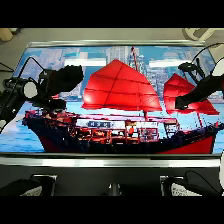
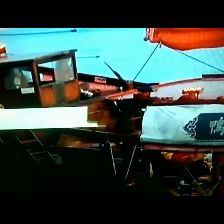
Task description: Fold the shirts.
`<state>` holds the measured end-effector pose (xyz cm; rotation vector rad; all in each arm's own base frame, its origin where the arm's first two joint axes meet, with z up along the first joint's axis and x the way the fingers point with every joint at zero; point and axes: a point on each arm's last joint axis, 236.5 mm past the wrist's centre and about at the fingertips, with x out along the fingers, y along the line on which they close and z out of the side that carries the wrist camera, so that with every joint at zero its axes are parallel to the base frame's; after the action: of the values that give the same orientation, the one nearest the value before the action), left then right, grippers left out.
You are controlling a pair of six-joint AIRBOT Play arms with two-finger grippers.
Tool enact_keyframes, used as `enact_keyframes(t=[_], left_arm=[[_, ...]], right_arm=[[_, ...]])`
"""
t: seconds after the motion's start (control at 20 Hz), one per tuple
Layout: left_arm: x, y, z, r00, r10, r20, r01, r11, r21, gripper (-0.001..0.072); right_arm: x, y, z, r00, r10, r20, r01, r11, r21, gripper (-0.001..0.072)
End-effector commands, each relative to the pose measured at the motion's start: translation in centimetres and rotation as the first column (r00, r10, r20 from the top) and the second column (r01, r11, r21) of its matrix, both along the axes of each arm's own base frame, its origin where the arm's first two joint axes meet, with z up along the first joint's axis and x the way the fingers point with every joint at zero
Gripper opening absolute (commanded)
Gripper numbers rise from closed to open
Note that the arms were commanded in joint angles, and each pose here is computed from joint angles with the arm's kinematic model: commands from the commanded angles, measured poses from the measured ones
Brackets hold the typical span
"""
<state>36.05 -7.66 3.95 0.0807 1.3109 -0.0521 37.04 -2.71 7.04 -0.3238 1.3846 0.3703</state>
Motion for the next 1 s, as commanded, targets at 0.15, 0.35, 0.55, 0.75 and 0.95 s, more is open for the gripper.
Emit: enact_keyframes(t=[0.15,0.35,0.55,0.75,0.95], left_arm=[[0.0,0.0,0.0,1.0,-0.001,0.0,0.001,1.0,0.0,0.0402],[0.0,0.0,0.0,1.0,-0.001,0.0,0.001,1.0,0.0,0.0402],[0.0,0.0,0.0,1.0,-0.001,0.0,0.001,1.0,0.0,0.0402],[1.8,-0.6,0.4,0.997,0.005,0.076,-0.003,1.0,-0.025,0.0401],[4.4,-1.9,1.4,0.982,0.005,0.19,0.011,0.997,-0.081,0.0401]], right_arm=[[0.0,0.0,0.0,1.0,0.0,-0.001,0.0,1.0,0.0,0.067],[0.0,0.0,0.0,1.0,0.0,-0.001,0.0,1.0,0.0,0.067],[0.0,0.0,0.0,1.0,0.0,-0.001,0.0,1.0,0.0,0.067],[0.9,-0.1,0.1,0.999,-0.004,0.036,0.004,1.0,-0.003,0.067],[4.6,-0.6,1.1,0.98,-0.014,0.197,0.019,1.0,-0.021,0.0671]])
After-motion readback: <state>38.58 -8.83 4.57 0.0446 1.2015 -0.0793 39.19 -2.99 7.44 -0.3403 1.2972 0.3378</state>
